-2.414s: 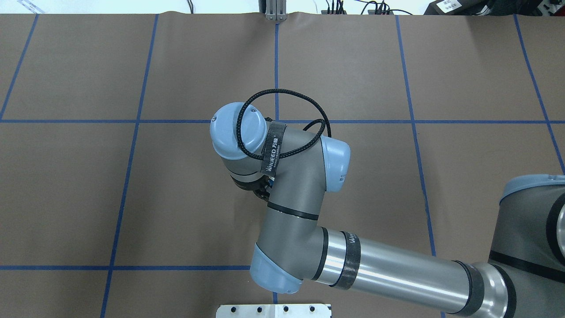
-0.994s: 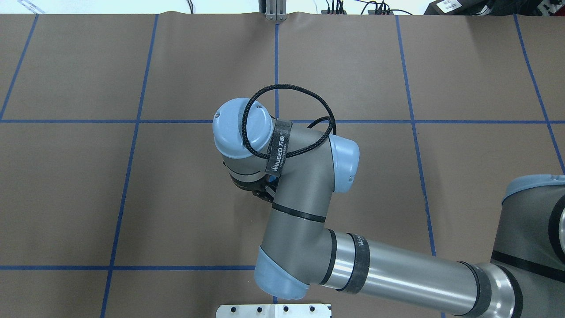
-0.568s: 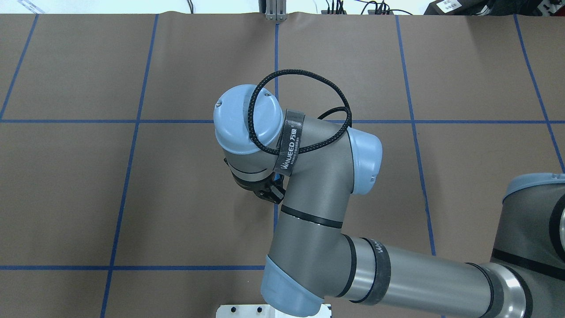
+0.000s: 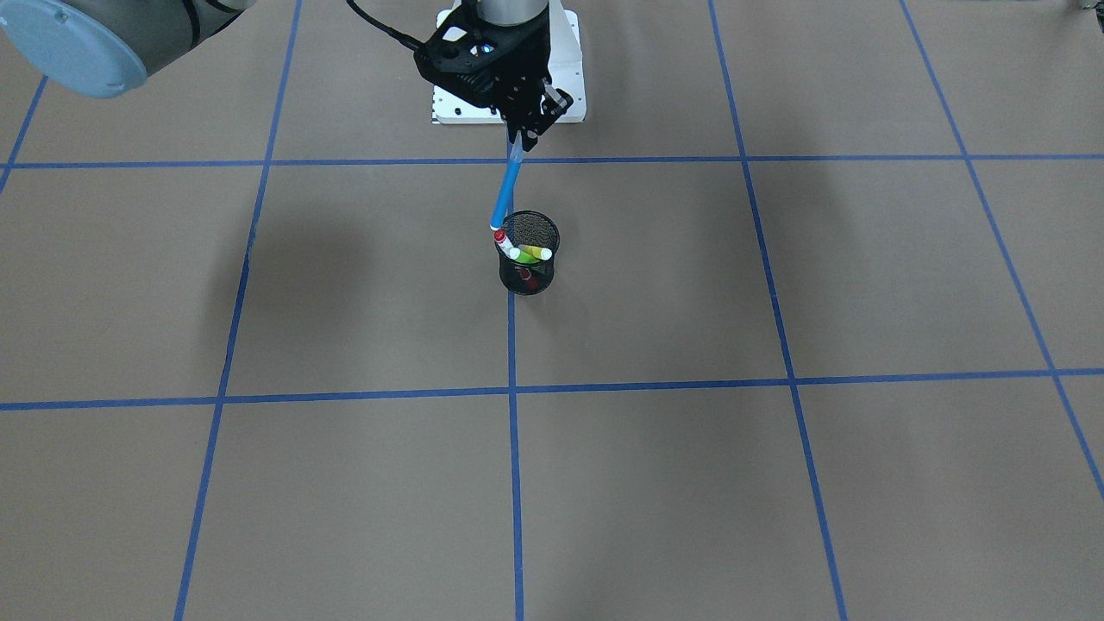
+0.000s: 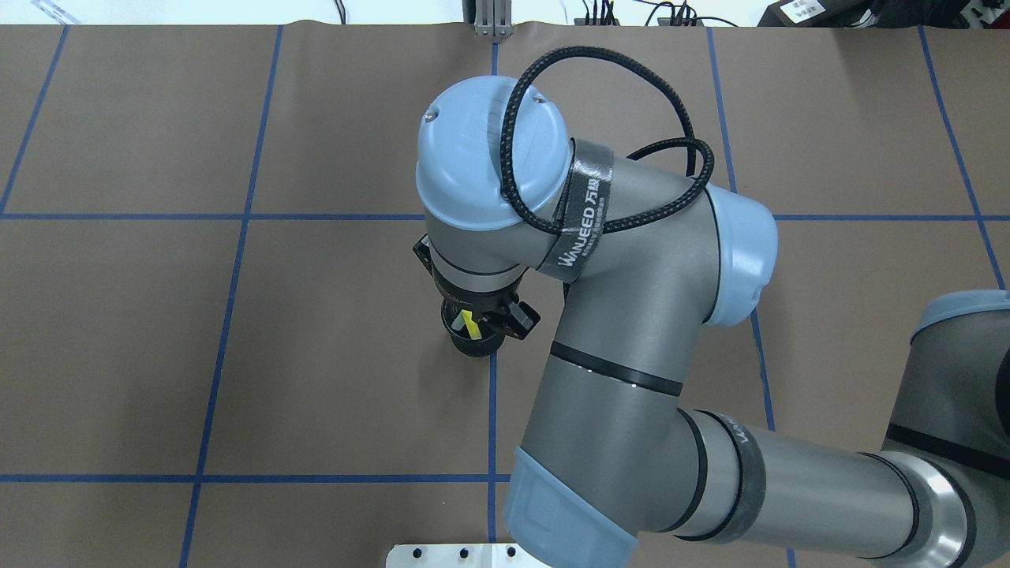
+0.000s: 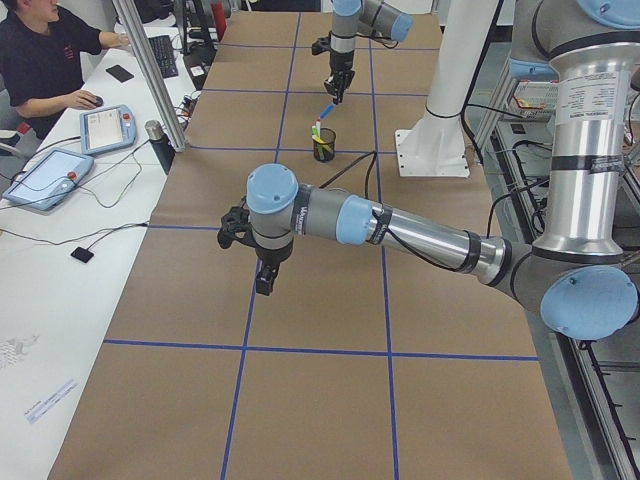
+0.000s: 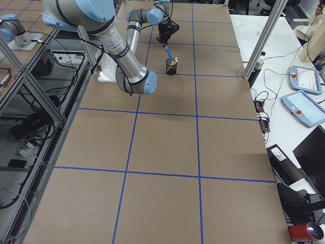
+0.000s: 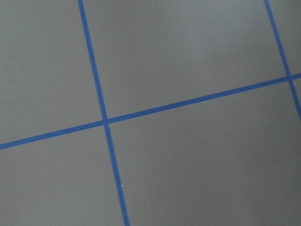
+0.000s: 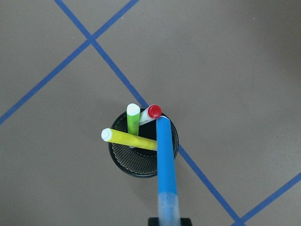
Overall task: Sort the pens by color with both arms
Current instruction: 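Lift the blue marker with the right gripper while the left arm moves in, then lay the blue marker on the table beyond the cup while the left gripper approaches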
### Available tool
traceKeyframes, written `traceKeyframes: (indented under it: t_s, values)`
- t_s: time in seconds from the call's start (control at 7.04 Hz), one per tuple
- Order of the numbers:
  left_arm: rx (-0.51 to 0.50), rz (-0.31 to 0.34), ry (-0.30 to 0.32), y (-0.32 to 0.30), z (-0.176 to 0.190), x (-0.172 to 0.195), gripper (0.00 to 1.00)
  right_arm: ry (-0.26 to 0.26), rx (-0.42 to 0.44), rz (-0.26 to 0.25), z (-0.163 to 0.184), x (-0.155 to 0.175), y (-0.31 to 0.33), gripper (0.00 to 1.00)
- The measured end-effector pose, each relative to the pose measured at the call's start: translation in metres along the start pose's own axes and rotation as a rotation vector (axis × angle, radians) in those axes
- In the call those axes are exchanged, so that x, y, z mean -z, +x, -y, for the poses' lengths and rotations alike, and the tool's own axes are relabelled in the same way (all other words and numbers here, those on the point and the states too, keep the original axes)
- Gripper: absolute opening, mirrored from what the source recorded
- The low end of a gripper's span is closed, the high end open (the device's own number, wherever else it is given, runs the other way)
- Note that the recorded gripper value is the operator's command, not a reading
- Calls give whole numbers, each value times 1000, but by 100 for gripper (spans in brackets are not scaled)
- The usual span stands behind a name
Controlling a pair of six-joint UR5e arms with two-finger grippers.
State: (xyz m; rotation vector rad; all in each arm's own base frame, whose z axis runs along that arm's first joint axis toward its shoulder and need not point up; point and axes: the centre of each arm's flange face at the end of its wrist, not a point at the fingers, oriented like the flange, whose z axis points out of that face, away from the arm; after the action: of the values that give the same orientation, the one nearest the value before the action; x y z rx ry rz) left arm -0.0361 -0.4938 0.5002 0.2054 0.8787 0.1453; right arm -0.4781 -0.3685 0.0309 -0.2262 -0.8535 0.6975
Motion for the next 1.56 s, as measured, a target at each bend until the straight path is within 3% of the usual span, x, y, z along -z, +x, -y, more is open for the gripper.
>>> traceKeyframes:
  t_s: [0.28,0.71,1.14,1.56]
  values:
    - [46,-52,-14,77,50,-14,99,42,38,19,33,13,1,8]
    - [154,-148,-50,239,96,-33,99,143,252,-37,81,-17,25,7]
    - [293,-208,-86,373,100,-48,99,176,425,37,109,-75,28,4]
    - [365,-218,-95,469,90,-65,99,236,567,65,131,-118,30,4]
